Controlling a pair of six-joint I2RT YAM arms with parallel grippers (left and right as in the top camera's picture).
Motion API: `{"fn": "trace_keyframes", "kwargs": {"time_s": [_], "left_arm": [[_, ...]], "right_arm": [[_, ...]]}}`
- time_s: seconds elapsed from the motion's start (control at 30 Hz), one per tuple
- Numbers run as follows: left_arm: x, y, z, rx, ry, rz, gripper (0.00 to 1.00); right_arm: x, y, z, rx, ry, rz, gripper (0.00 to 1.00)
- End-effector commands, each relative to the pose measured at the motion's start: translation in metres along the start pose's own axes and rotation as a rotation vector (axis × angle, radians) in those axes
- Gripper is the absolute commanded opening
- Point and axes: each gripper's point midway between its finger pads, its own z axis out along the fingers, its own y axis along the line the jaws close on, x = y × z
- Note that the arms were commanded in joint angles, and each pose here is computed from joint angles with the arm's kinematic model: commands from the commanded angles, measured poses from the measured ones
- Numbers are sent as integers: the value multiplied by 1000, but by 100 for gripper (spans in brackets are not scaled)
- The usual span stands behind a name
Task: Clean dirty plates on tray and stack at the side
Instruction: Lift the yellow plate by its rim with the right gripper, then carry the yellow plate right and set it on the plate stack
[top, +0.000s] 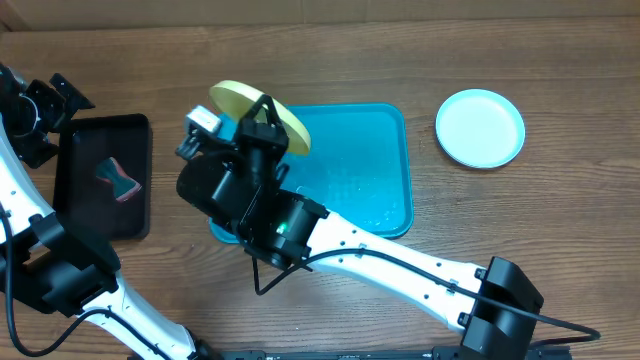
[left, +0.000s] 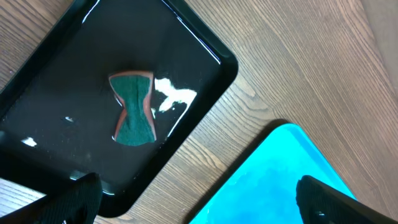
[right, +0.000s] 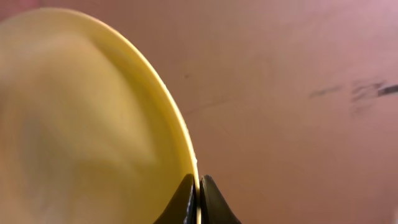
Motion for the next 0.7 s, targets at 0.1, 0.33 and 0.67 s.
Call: {"fn": "trace_keyframes", "kwargs": {"time_s": [0.1, 0.33, 0.67], "left_arm": [[0, -6, -7, 16, -15, 4, 100], [0, -6, -7, 16, -15, 4, 100], [1, -8, -7, 17, -14, 7, 100]], "right_arm": [[0, -41, -5, 99, 49, -62, 4], [41, 41, 31, -238, 87, 333, 4], [145, 47, 105, -644, 463, 1063, 4]]}}
